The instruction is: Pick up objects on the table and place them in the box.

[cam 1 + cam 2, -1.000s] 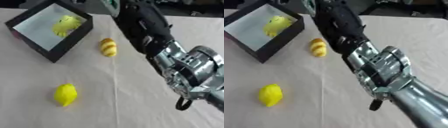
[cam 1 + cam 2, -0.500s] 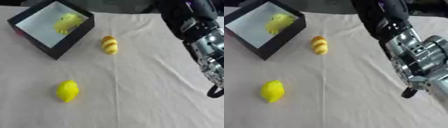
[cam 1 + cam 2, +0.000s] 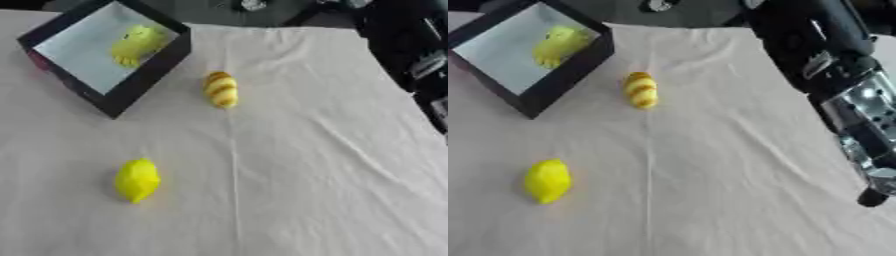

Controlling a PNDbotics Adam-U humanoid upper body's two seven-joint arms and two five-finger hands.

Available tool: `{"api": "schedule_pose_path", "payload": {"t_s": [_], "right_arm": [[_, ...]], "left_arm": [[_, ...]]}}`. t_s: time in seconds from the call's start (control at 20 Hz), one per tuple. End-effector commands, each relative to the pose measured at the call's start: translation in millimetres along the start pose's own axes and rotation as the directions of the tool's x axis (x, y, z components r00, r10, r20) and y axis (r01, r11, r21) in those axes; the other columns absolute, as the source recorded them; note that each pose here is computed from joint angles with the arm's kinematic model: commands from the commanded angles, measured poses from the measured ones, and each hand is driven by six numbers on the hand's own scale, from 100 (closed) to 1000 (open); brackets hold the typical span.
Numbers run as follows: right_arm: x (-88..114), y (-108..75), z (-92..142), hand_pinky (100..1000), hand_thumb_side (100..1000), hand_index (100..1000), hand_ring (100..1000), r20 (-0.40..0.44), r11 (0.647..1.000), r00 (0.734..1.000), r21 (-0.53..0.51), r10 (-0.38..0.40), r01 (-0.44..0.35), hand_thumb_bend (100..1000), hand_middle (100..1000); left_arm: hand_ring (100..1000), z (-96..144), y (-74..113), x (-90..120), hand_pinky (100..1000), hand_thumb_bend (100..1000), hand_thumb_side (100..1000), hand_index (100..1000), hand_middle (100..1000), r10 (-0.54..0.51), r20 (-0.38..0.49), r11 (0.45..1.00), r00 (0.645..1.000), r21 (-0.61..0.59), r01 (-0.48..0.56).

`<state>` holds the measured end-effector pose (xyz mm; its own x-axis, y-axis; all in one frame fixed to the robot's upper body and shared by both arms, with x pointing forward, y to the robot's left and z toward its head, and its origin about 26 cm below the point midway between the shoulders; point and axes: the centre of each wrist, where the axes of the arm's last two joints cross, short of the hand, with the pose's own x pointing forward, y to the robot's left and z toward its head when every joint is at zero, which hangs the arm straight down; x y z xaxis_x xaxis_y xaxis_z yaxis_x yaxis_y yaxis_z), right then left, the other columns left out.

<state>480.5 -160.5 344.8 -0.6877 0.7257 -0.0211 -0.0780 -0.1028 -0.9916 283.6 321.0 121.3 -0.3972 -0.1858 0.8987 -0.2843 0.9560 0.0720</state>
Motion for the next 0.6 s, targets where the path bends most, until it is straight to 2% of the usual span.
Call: {"api": "schedule_pose_path", "payload": {"t_s": [0.05,0.6], "right_arm": [[1,-11.7,10,889,384,874,862,0.007,1.000,1.000,0.007,0.021,-0.021,460,791],[2,22.5,-10,889,439,875,862,0.034,0.988,0.999,0.153,-0.040,0.034,480,790]], "left_arm": [[768,-4,4.4,7,879,142,850,784,778,-0.021,0.030,1.000,0.999,0.002,0.021],[769,-5,1.7,7,879,141,853,784,778,-0.012,0.030,1.000,0.999,-0.004,0.012]]}}
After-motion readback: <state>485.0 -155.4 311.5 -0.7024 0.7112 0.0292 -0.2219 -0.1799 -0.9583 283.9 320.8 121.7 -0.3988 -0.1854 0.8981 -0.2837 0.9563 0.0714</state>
